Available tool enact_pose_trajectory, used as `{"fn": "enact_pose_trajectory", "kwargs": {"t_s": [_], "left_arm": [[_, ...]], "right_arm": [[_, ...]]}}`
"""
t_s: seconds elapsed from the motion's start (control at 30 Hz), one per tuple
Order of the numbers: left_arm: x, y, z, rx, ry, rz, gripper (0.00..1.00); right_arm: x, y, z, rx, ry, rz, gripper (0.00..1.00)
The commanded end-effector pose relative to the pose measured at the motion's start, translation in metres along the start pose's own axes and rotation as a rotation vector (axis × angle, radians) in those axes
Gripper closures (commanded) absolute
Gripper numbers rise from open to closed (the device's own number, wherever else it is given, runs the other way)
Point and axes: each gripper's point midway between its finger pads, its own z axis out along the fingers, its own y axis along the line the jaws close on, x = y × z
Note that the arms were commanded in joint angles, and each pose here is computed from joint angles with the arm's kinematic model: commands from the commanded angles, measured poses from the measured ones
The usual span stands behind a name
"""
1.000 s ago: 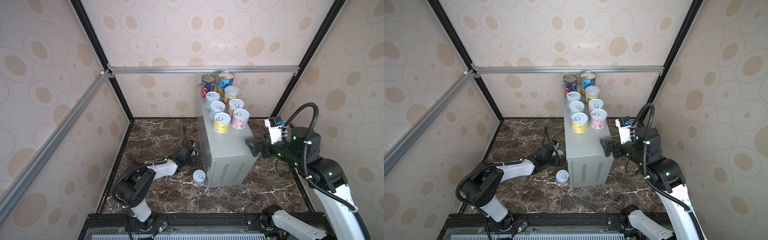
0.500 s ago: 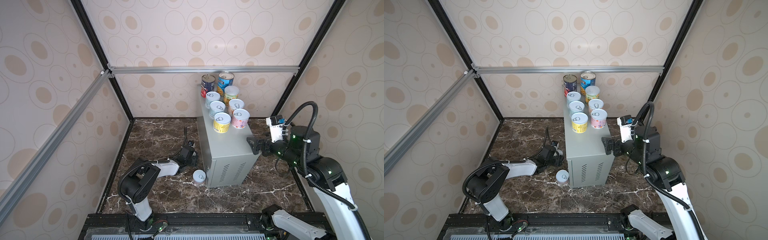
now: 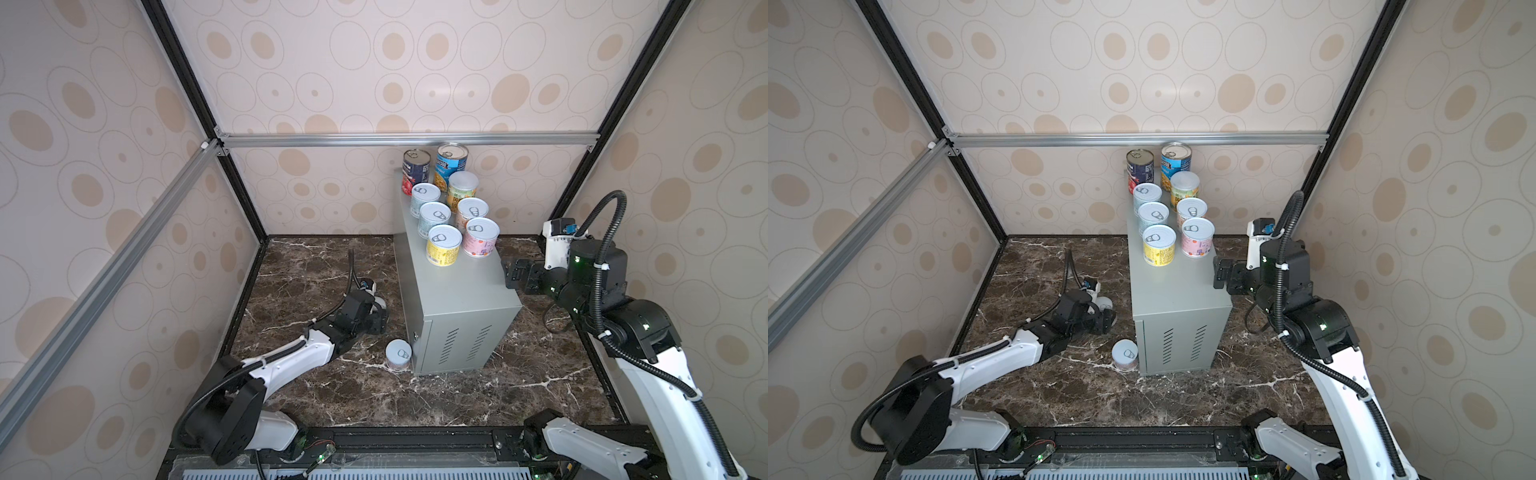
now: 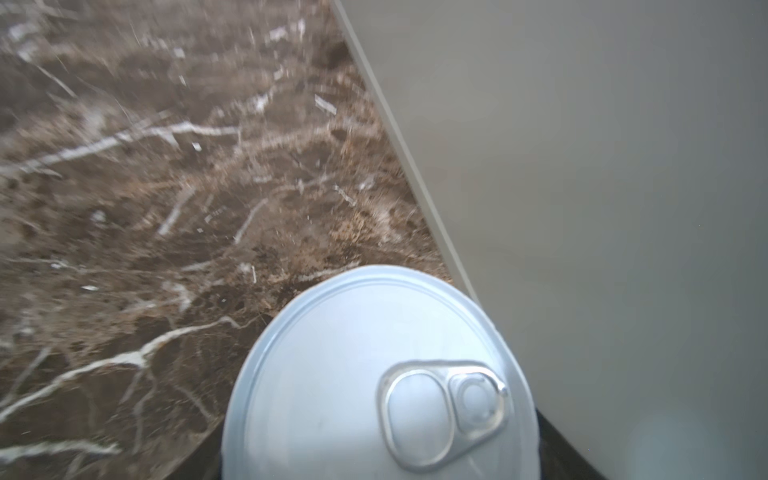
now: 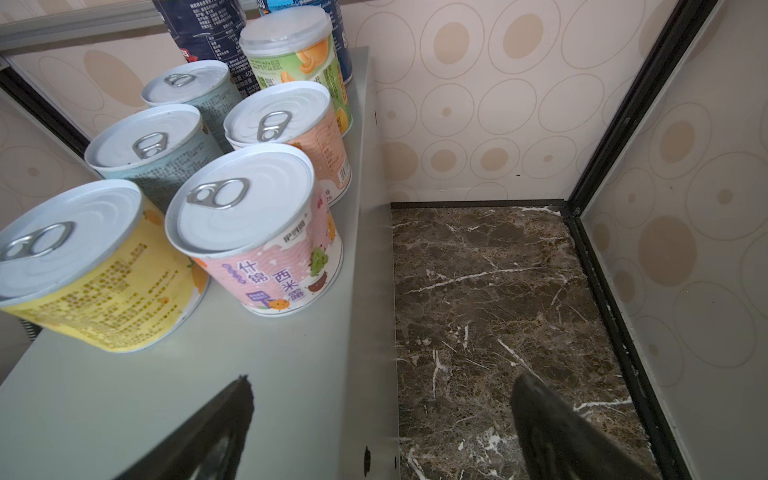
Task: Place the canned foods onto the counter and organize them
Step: 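Close the left gripper around the green-labelled can on the floor, then lift the green-labelled can with the left gripper up over the cabinet top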
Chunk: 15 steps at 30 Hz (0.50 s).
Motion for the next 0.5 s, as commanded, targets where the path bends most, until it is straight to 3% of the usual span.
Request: {"fn": "enact_pose_trajectory", "kwargs": {"t_s": [0.0,0.17,0.27,0.37,0.47], "left_arm": [[-0.054,-0.02,-0.043,0.082,-0.115,0.007,0.7],[-0.093,-0.058,-0.105,0.251,-0.156,0.184,0.7],[-0.104,-0.091,-0.145,0.43,-0.139,0.319,0.69],[-0.114,-0.119,-0.185,0.596,-0.122,0.394,0.68],[-0.13,-0.138,-0.217,0.681,-0.135,0.432,0.69]], "right_arm": [[-0.002,-0.006,0.001,0.028,-0.019,0.026,0.0],[0.001,-0.012,-0.002,0.058,-0.007,-0.009,0.0],[0.006,-0.016,-0.003,0.075,-0.001,-0.028,0.0],[0.01,-0.02,-0.005,0.092,0.002,-0.041,0.0],[0.015,-0.023,-0.01,0.096,0.0,-0.052,0.0]]}}
